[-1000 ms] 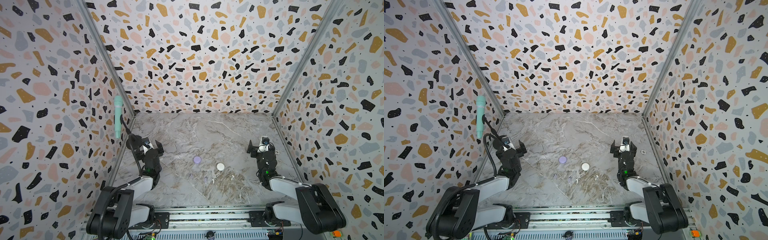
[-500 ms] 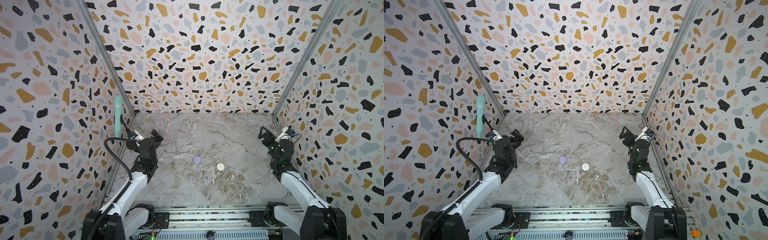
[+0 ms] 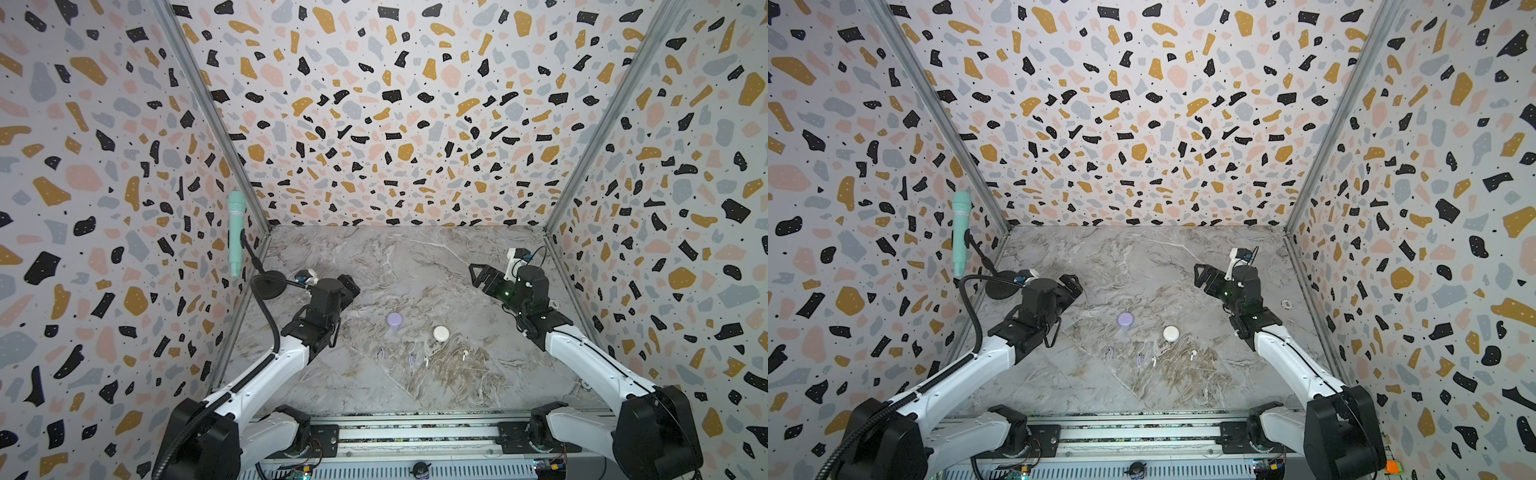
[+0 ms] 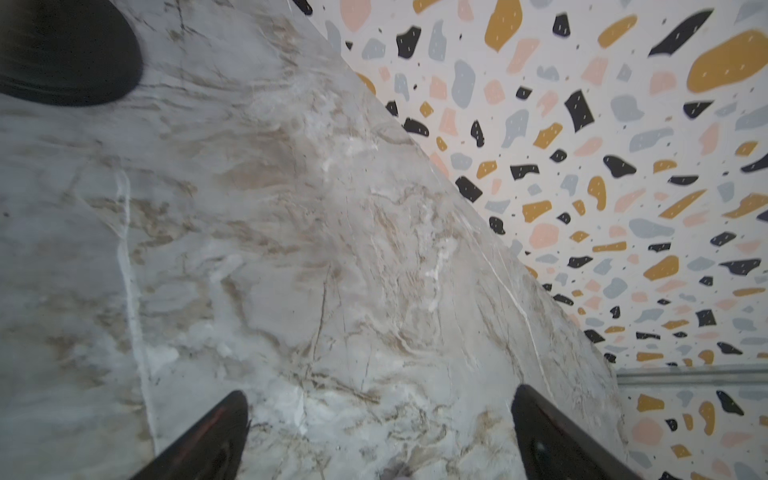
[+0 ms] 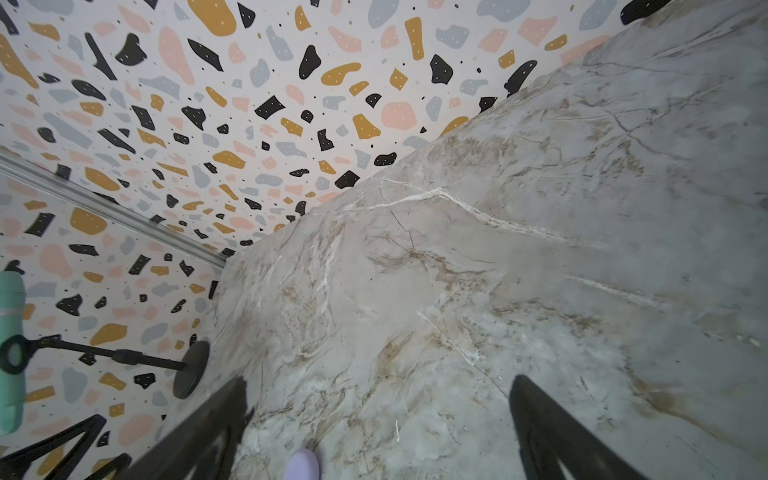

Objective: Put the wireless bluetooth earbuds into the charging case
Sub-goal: 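Move the left gripper over the lavender case while the right arm rises forward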

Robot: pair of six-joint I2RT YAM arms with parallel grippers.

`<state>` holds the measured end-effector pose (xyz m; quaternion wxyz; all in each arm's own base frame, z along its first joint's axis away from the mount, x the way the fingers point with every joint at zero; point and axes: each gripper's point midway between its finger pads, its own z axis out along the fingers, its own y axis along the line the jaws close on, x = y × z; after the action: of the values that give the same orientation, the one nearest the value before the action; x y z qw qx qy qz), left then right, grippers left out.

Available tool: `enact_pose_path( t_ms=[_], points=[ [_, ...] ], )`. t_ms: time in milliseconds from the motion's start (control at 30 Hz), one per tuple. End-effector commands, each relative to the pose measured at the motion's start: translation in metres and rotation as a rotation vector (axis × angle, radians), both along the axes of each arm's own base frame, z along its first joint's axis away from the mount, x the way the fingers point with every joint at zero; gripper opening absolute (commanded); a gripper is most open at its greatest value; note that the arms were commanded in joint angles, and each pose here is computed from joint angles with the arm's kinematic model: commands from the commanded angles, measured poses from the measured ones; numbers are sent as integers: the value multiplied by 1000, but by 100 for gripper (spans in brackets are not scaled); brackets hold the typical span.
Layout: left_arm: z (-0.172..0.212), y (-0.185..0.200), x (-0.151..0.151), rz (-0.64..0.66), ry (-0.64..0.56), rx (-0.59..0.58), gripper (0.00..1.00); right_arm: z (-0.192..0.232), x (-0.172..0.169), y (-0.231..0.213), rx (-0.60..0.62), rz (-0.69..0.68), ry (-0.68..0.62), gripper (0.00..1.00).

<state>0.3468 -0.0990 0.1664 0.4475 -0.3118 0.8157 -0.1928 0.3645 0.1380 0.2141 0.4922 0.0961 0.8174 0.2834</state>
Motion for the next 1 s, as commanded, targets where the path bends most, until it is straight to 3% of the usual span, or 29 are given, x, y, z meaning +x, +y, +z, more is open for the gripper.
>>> enact_pose_path(
  t_ms=[0,233,733,967],
  points=[
    [-7,-16,-5,11,89,10,100,-9,-17,-6,-168,-38,-5,99],
    [-37,-71,-11,-110,211,-21,100,-15,-31,-7,-171,-55,-47,99],
    [-80,-131,-23,-245,411,-18,100,-23,-42,-1,-143,-26,-57,99],
    [-97,-142,-28,-255,500,-19,100,-21,-43,2,-130,-7,-56,99]
  ],
)
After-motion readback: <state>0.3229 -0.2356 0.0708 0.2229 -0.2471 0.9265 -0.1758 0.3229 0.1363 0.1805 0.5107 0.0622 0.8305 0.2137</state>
